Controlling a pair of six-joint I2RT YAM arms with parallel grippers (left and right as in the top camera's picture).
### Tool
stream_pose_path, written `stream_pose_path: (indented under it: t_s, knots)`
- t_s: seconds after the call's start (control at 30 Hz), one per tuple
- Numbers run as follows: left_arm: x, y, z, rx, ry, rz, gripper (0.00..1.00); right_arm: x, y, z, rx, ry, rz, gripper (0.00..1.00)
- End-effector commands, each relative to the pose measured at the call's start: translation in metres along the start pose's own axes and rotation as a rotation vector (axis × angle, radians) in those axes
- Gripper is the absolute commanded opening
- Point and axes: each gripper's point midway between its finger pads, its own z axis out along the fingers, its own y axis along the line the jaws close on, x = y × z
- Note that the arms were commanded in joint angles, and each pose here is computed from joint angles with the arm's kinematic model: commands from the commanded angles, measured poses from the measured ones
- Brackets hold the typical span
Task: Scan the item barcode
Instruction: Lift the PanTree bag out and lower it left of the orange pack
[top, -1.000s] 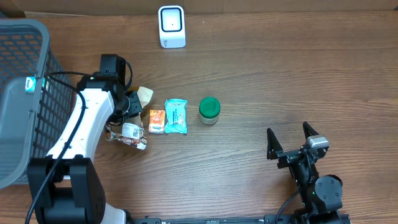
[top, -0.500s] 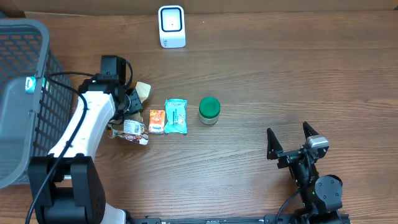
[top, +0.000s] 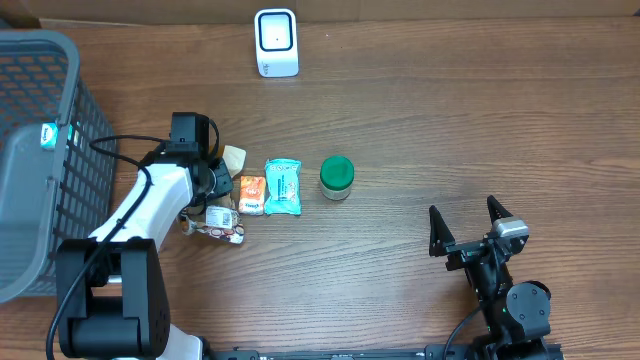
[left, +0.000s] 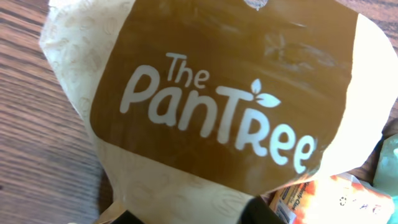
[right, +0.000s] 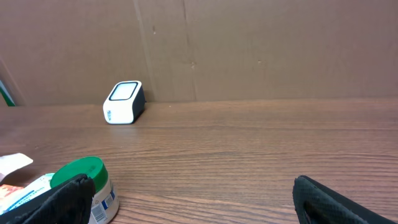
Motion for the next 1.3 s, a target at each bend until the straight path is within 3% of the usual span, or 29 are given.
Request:
stream_pose_path:
  t_s: [0.0,0.57,0.9,0.97,1.0,1.03,1.1,1.27]
  knots:
    - [0.018,-0.001,0.016,0.016,0.056,0.007,0.09,0.001,0.0,0.0,-0.005,-0.006,-0.005,1.0]
    - [0.048,-0.064,0.025,0.127,0.088,0.115,0.1,0.001,0.0,0.0,-0.005,-0.006,-0.005,1.0]
    - [0.051,-0.066,0.024,0.123,0.094,0.09,0.12,0.001,0.0,0.0,-0.005,-0.006,-0.005,1.0]
    - [0.051,-0.064,0.025,0.112,0.092,0.091,0.23,0.001,0.0,0.0,-0.005,-0.006,-0.005,1.0]
    - [0.05,-0.064,0.024,0.107,0.09,0.093,0.34,0.001,0.0,0.0,-0.005,-0.006,-0.005,1.0]
    - [0.05,-0.064,0.024,0.107,0.09,0.099,0.51,0.001,0.0,0.0,-0.005,-0.006,-0.005,1.0]
    - [0.048,-0.065,0.022,0.106,0.089,0.106,1.0,0.001,0.0,0.0,-0.005,-0.006,-0.005,1.0]
    - [0.028,-0.071,-0.003,0.101,0.064,0.156,1.0,0.001,0.0,0.0,-0.005,-0.006,-0.005,1.0]
